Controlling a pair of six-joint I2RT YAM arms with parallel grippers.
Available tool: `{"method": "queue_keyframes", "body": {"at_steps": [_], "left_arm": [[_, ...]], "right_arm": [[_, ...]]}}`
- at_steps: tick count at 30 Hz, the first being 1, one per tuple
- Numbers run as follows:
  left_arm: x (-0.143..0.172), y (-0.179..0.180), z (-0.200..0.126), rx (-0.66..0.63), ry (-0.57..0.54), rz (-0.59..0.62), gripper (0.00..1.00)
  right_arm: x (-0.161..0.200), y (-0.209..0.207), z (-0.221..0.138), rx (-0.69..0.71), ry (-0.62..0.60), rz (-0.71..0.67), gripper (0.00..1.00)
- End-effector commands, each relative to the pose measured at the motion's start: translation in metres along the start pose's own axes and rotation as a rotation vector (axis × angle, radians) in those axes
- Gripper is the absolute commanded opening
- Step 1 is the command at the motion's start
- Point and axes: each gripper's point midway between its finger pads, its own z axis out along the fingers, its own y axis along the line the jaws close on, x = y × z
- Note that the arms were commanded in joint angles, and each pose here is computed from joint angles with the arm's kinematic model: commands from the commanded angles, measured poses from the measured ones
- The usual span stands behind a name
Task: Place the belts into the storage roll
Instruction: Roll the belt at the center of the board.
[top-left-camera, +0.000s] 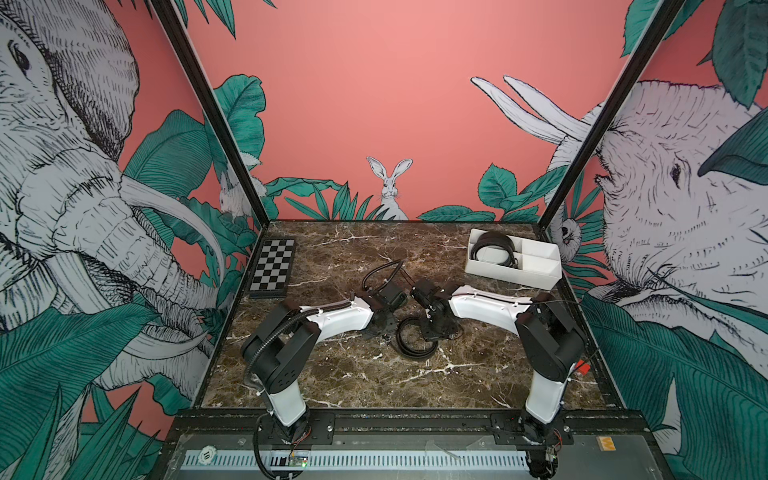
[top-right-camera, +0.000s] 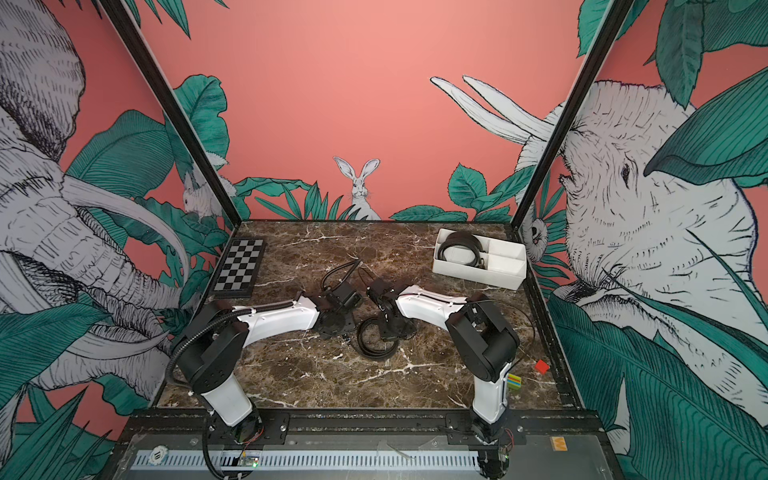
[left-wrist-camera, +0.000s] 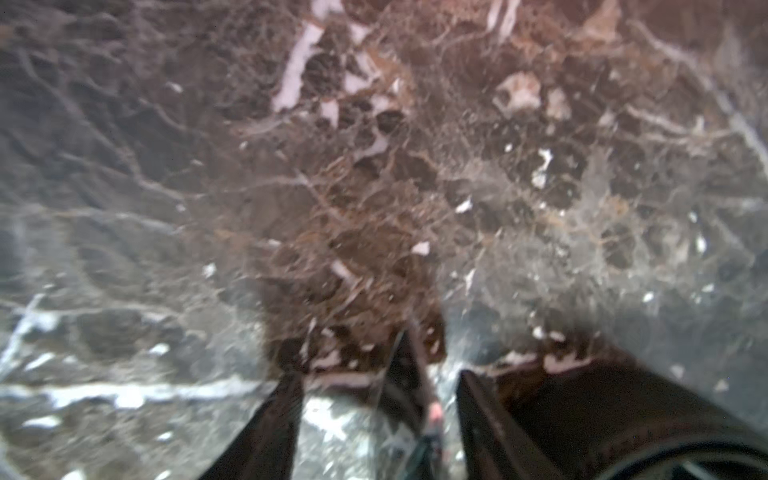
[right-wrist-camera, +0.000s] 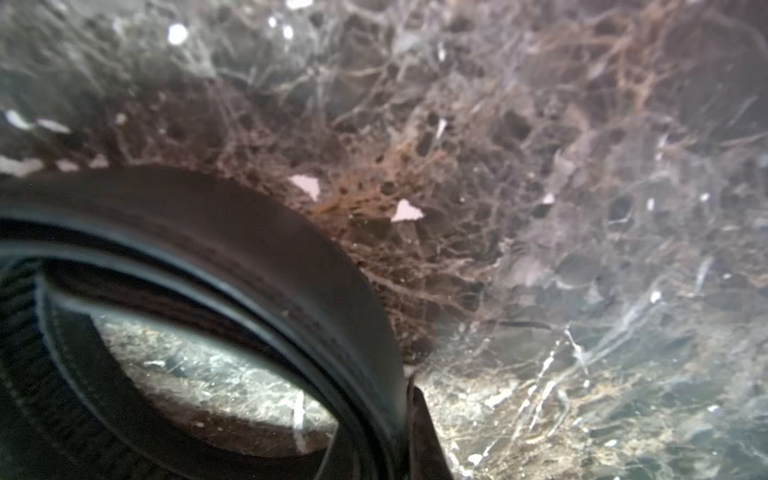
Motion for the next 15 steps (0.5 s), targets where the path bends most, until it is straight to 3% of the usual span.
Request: {"method": "queue_keyframes", "body": {"at_steps": [1,4,8,15], "left_arm": [[-0.011,-0.001,-0.031,0.055,-0.046,-0.058,0.79],[-0.008,-0.002,-0.051,0.091,-0.042,-0.100,0.86],[0.024,0.009,-0.072,0.082,0.044,-0.191,0.91],[0.093,-0.028,-0.065,0.278,0.219,-0.449,0.91]], "right_arm": [[0.031,0.006,0.018,-0.003,0.138,0.001,0.00],[0.032,0.004,0.019,0.008,0.140,0.003,0.00],[0.031,0.003,0.019,0.015,0.137,0.005,0.00],[0.027,0.004,0.018,0.017,0.129,0.002,0.00]]}}
